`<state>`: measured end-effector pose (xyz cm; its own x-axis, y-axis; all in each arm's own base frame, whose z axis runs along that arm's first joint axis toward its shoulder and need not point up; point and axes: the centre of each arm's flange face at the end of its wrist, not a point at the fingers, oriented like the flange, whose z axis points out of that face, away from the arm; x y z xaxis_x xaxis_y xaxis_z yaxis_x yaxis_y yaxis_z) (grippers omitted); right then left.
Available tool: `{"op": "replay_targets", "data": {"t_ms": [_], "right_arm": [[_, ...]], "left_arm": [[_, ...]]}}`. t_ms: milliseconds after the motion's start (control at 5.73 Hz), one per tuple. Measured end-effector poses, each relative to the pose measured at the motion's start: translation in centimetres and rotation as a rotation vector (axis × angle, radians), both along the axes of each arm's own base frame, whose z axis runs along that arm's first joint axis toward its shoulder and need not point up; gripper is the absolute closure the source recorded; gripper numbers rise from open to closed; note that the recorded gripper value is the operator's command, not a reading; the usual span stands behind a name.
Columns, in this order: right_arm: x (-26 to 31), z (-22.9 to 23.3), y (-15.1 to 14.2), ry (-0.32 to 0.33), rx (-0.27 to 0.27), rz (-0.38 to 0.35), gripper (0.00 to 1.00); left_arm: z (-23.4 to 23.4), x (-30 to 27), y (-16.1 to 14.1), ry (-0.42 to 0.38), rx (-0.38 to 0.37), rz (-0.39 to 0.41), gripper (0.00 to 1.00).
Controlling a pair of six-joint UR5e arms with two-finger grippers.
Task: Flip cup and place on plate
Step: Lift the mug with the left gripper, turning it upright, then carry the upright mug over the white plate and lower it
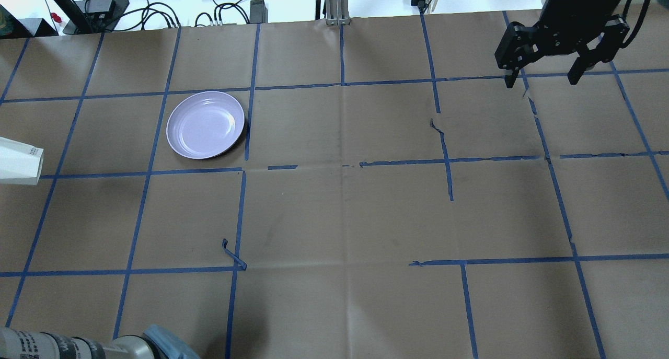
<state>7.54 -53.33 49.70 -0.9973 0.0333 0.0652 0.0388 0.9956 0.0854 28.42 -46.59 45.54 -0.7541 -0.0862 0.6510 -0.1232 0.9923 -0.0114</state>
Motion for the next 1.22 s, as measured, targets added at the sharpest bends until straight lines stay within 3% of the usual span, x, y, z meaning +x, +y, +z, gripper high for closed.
{"op": "replay_targets", "data": {"t_ms": [349, 698, 873, 1222], "right_arm": [[0.0, 0.0, 0.0, 0.000, -0.001, 0.000, 0.00], [0.0, 0.0, 0.0, 0.000, 0.000, 0.000, 0.00], [0.0, 0.0, 0.0, 0.000, 0.000, 0.000, 0.00], [0.0, 0.0, 0.0, 0.000, 0.000, 0.000, 0.00]], "left_arm": [[3.5, -13.0, -7.4, -0.344, 0.006, -0.092, 1.00], [3.7, -26.4, -12.4, -0.575, -0.050, -0.158, 1.00], [3.1, -31.8, -14.0, -0.660, -0.084, -0.200, 1.00], [1.2, -36.6, -15.9, -0.733, -0.096, -0.260, 1.00]]}}
